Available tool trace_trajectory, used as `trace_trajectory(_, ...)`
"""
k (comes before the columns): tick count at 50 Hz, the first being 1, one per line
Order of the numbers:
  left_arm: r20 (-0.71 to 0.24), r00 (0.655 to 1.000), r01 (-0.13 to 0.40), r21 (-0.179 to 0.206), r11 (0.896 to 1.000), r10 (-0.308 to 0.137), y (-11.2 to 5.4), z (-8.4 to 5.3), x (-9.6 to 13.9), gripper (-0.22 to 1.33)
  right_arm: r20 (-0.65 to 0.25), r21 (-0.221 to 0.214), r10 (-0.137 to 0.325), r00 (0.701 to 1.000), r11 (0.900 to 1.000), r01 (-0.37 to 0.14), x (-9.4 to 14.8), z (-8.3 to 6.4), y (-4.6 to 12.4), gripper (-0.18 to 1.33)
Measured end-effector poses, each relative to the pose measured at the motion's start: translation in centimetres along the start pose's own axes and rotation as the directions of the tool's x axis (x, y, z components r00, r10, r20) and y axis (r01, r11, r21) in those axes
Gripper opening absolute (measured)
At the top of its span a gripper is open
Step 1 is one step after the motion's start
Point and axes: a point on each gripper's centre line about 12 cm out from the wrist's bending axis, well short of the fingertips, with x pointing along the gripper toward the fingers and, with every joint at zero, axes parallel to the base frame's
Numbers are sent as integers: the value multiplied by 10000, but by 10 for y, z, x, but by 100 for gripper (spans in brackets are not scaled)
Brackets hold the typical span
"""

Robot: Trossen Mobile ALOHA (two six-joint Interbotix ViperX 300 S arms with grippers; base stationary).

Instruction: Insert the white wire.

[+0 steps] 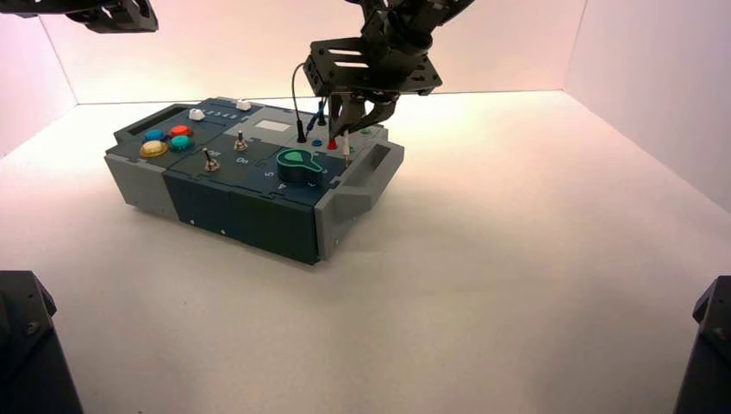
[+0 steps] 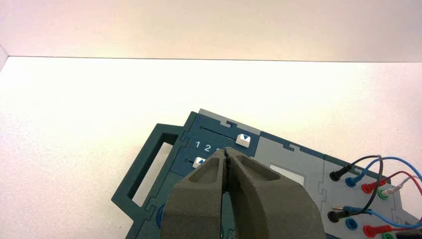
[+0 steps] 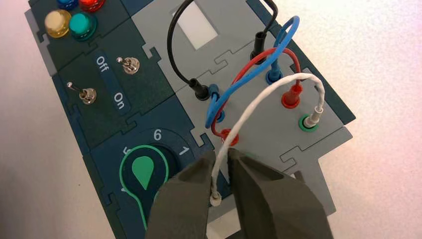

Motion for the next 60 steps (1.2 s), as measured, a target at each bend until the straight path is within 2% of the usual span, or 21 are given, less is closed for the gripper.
trace_trajectory(6,0,10000,0,15,10000,0,0,0,0,-16,-15,1,-4,10000,10000,4,0,0,0,11)
trace_trajectory(11,-15,10000,-1,31,10000,1,0,-1,0,-16,0,0,0,10000,10000,0,0,0,0,-14)
trace_trajectory(25,2,10000,-11,22,10000,11,0,0,0,-16,88,-36,10,10000,10000,-10,-2,2,1,-14)
trace_trajectory(40,2,10000,-11,22,10000,11,0,0,0,-16,1253,-289,-85,9921,9995,122,-22,13,0,-14)
trace_trajectory(60,-15,10000,-2,16,10000,2,0,-1,0,-16,1358,-282,-122,9907,9995,162,-27,9,-1,-14)
